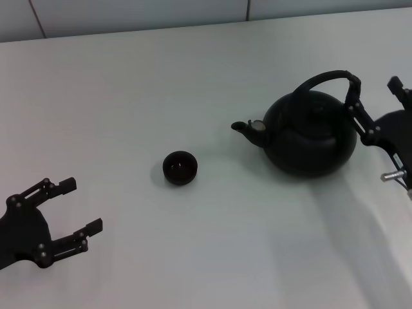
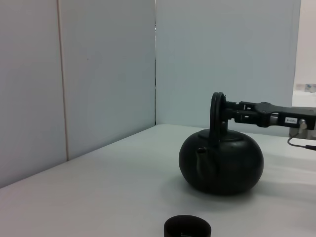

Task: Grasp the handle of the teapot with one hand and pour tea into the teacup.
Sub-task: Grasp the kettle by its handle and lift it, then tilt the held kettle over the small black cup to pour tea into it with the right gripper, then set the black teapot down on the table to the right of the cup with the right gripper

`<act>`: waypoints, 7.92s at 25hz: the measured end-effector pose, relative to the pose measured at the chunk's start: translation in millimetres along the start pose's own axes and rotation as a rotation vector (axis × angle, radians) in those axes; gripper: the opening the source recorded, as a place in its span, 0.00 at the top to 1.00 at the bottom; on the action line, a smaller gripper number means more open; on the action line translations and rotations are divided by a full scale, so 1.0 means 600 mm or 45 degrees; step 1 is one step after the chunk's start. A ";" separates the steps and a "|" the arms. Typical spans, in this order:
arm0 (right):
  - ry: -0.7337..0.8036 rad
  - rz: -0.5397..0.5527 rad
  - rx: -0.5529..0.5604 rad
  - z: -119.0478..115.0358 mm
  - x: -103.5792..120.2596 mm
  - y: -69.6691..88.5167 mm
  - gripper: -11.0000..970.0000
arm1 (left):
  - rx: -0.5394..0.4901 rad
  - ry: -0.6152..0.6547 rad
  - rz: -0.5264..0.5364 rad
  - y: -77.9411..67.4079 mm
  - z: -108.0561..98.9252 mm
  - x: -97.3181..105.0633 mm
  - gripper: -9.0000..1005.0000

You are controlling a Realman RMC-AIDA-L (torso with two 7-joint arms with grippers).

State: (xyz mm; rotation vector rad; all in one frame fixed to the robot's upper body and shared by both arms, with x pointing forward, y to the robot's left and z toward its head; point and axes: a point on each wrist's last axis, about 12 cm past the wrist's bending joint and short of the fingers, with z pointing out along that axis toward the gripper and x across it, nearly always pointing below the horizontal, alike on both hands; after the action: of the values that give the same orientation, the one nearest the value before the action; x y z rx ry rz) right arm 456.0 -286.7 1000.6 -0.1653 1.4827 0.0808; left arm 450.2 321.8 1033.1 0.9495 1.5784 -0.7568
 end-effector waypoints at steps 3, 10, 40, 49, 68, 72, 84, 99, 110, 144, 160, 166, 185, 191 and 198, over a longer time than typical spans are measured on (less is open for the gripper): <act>0.019 -0.007 -0.015 0.012 0.001 0.001 0.33 | -0.003 -0.005 -0.001 0.000 0.001 0.000 0.15; 0.031 -0.010 -0.024 0.018 0.002 0.002 0.33 | -0.005 -0.011 -0.005 -0.002 0.003 0.000 0.16; 0.042 0.018 -0.062 0.026 0.002 0.007 0.83 | -0.012 -0.021 -0.016 -0.003 0.006 -0.001 0.16; -0.088 0.069 -0.129 0.073 -0.032 -0.022 0.92 | -0.015 -0.019 -0.020 -0.003 0.008 0.000 0.16; 0.030 -0.017 -0.582 0.214 -0.095 -0.023 0.92 | -0.024 -0.045 -0.025 -0.005 0.012 -0.001 0.16; 0.045 -0.049 -0.663 0.234 -0.104 -0.007 0.92 | -0.027 -0.055 -0.033 -0.008 0.014 0.000 0.16; 0.057 -0.130 -0.803 0.255 -0.115 0.026 0.92 | -0.041 -0.069 -0.035 -0.006 0.015 -0.001 0.16; -0.006 -0.466 -0.899 0.261 -0.119 0.032 0.92 | -0.047 -0.077 -0.031 -0.003 0.017 -0.003 0.16; -0.053 -0.625 -0.928 0.266 -0.125 0.030 0.92 | -0.058 -0.086 -0.036 -0.002 0.018 -0.004 0.16; -0.135 -0.858 -1.030 0.282 -0.144 0.042 0.92 | -0.063 -0.083 -0.032 0.006 0.025 -0.008 0.16; -0.107 -0.771 -1.023 0.279 -0.144 0.041 0.92 | -0.062 -0.085 -0.036 0.004 0.026 -0.007 0.16; -0.038 -0.480 -0.953 0.280 -0.150 0.031 0.92 | -0.064 -0.086 -0.035 0.005 0.026 -0.007 0.16; 0.080 0.179 -0.473 0.177 -0.088 -0.062 0.92 | -0.063 -0.091 -0.017 0.007 0.027 -0.009 0.16; 0.094 0.201 -0.406 0.155 -0.076 -0.077 0.92 | -0.059 -0.091 -0.015 0.007 0.026 -0.010 0.16; 0.128 0.192 -0.404 0.140 -0.055 -0.061 0.92 | -0.056 -0.093 -0.015 0.006 0.026 -0.010 0.16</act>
State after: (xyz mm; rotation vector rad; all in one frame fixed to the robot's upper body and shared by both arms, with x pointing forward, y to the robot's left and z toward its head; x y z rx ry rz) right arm 541.3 -308.0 1042.4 -0.3171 1.5746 0.4365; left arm 461.1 309.1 1035.7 0.8715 1.5323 -0.7541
